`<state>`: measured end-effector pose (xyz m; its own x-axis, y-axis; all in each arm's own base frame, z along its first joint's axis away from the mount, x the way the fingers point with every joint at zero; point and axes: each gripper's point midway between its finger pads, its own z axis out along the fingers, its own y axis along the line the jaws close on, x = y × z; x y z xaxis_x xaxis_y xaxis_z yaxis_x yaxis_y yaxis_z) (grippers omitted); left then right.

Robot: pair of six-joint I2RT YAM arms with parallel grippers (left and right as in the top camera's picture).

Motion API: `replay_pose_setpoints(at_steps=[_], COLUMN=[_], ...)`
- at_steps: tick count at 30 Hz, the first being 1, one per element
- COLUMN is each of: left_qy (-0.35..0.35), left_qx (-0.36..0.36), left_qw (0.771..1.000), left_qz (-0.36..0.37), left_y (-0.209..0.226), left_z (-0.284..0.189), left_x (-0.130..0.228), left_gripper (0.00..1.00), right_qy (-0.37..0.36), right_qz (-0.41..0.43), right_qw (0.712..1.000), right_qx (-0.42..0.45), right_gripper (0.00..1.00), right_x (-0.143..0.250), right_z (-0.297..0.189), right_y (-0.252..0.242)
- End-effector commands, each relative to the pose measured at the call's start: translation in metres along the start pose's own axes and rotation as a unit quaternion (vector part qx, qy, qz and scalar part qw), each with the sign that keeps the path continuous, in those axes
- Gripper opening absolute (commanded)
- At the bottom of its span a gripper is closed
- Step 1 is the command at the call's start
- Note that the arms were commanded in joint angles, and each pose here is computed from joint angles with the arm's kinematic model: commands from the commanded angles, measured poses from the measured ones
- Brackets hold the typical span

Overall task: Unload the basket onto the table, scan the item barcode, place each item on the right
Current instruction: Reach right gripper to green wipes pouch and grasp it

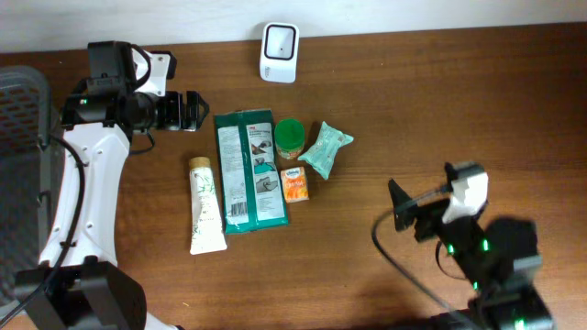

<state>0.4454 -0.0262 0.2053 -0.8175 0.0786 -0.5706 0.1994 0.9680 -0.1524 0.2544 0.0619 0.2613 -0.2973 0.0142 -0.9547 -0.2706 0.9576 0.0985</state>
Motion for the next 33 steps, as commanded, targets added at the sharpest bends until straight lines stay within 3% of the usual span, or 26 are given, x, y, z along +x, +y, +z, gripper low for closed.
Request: replay_pose_setpoints(at_steps=[1, 4, 6, 11, 17, 21, 25, 29, 30, 33], left_qy=[-0.001, -0.001, -0.001, -0.001, -0.001, -0.001, -0.001, -0.001, -0.001, -0.001], left_qx=[0.007, 0.007, 0.007, 0.007, 0.007, 0.007, 0.007, 0.007, 0.007, 0.007], left_qw=[1.0, 1.0, 1.0, 1.0, 1.0, 1.0, 1.0, 1.0, 1.0, 1.0], left_qz=[0.007, 0.007, 0.007, 0.007, 0.007, 0.007, 0.007, 0.007, 0.007, 0.007], left_y=[0.0, 0.0, 0.0, 0.0, 0.0, 0.0, 0.0, 0.0, 0.0, 0.0], left_z=[0.0, 0.0, 0.0, 0.0, 0.0, 0.0, 0.0, 0.0, 0.0, 0.0], left_x=[-0.001, -0.001, -0.001, -0.001, -0.001, -0.001, -0.001, -0.001, -0.001, -0.001], left_gripper=[0.99, 0.99, 0.99, 0.99, 0.99, 0.99, 0.99, 0.99, 0.99, 0.99], right_qy=[0.09, 0.192, 0.213, 0.301, 0.37, 0.401, 0.409, 0.411, 0.409, 0.407], right_qz=[0.025, 0.065, 0.075, 0.131, 0.311, 0.357, 0.373, 0.356, 0.351, 0.345], right_qw=[0.994, 0.97, 0.964, 0.932, 0.875, 0.843, 0.832, 0.839, 0.842, 0.846], right_qx=[-0.053, -0.131, -0.142, -0.156, -0.024, -0.026, -0.039, -0.028, -0.013, -0.02], right_gripper=[0.98, 0.98, 0.98, 0.99, 0.84, 0.7, 0.68, 0.54, 0.4, 0.19], right_x=[-0.025, -0.03, -0.016, 0.053, 0.106, 0.137, 0.159, 0.189, 0.192, 0.188], right_z=[0.032, 0.092, 0.119, 0.174, 0.198, 0.213, 0.234, 0.255, 0.257, 0.255], right_y=[0.015, 0.033, 0.031, 0.028, 0.003, 0.009, 0.031, 0.043, 0.037, 0.03])
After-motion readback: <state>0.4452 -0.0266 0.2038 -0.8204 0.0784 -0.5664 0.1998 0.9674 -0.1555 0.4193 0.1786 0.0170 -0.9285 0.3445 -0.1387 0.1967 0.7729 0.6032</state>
